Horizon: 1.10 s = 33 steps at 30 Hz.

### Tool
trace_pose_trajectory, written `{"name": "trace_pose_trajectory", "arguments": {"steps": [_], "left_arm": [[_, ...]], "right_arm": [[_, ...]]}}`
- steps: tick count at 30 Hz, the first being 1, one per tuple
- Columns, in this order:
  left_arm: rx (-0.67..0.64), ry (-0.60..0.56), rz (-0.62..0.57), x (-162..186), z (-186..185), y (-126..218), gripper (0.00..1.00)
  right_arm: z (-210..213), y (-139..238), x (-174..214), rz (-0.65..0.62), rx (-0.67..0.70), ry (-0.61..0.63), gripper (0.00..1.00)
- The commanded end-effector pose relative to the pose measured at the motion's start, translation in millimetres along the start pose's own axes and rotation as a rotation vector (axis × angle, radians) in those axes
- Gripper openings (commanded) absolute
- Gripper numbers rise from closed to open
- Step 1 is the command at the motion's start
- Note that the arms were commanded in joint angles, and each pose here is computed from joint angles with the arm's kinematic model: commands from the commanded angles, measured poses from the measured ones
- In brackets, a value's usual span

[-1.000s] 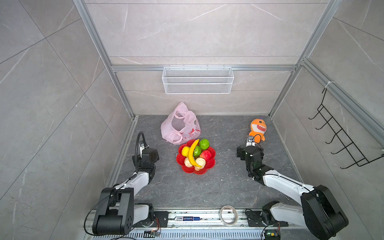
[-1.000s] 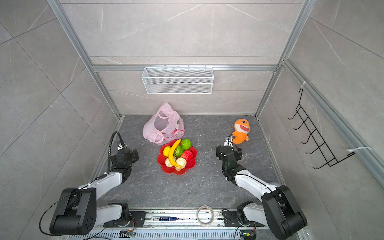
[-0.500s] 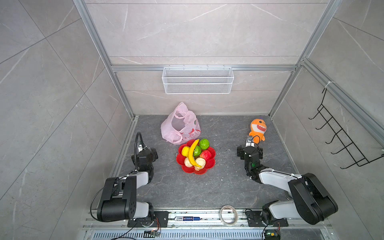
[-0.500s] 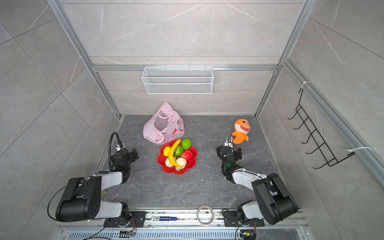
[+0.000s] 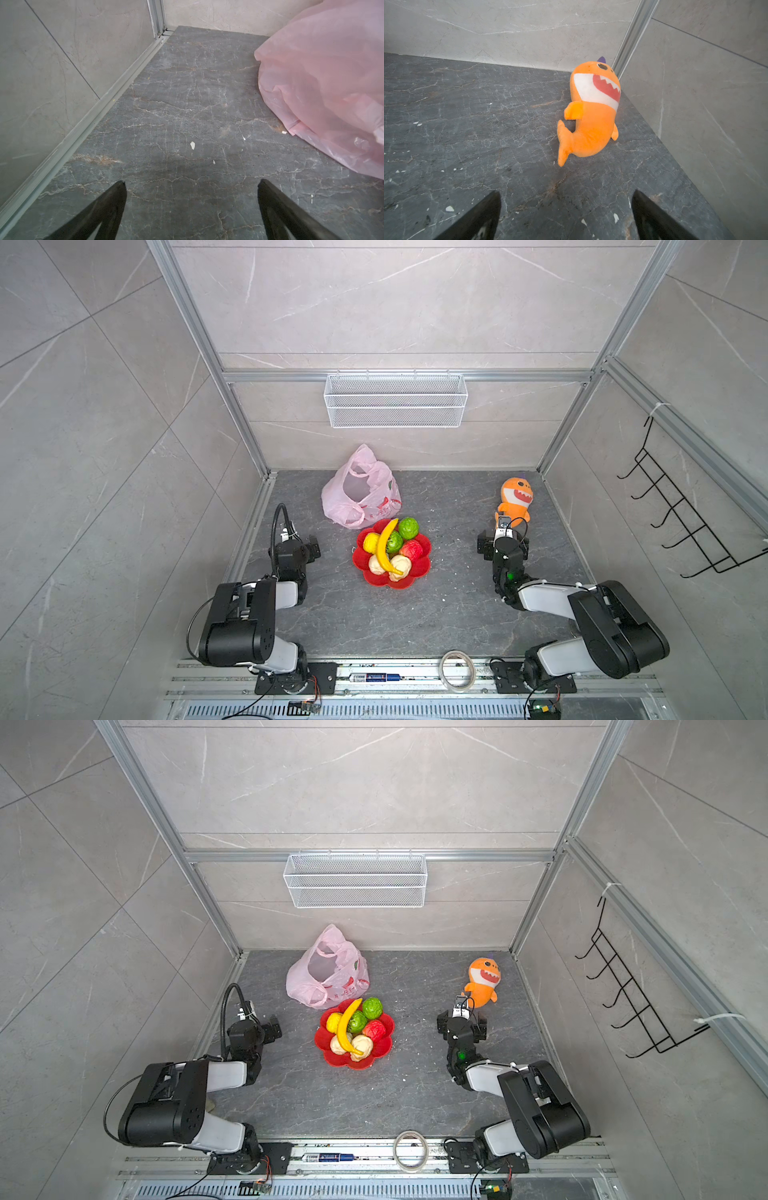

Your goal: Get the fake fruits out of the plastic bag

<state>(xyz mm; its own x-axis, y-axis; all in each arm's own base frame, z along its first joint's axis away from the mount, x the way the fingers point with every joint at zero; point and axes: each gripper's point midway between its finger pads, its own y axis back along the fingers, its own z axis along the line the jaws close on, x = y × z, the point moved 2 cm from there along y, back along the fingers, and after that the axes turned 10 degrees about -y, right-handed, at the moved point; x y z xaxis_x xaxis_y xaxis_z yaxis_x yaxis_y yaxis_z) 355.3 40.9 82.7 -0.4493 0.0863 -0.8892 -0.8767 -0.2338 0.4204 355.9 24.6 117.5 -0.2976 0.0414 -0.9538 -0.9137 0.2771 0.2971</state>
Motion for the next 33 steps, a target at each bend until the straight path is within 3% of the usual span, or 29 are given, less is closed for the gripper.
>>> {"name": "trace_pose_trajectory", "arguments": {"steps": [1,14,22,33], "left_arm": [[0.018,-0.009,-0.082,-14.8,-1.2,1.2,1.00],[0.050,-0.022,-0.070,-15.0,-5.7,-0.9,1.00],[0.153,-0.058,-0.071,-16.4,-19.6,-1.5,1.00],[0.149,-0.057,-0.072,-16.5,-18.7,-1.1,1.00]], "right_arm": [[2.5,-1.7,-3.6,-0.031,-0.022,-0.004,0.99],[2.5,-6.7,-1.0,0.001,-0.084,-0.027,0.99],[4.5,-9.3,1.4,0.021,-0.141,-0.044,0.99],[2.2,-16.2,13.3,0.039,-0.217,-0.086,0.99]]}}
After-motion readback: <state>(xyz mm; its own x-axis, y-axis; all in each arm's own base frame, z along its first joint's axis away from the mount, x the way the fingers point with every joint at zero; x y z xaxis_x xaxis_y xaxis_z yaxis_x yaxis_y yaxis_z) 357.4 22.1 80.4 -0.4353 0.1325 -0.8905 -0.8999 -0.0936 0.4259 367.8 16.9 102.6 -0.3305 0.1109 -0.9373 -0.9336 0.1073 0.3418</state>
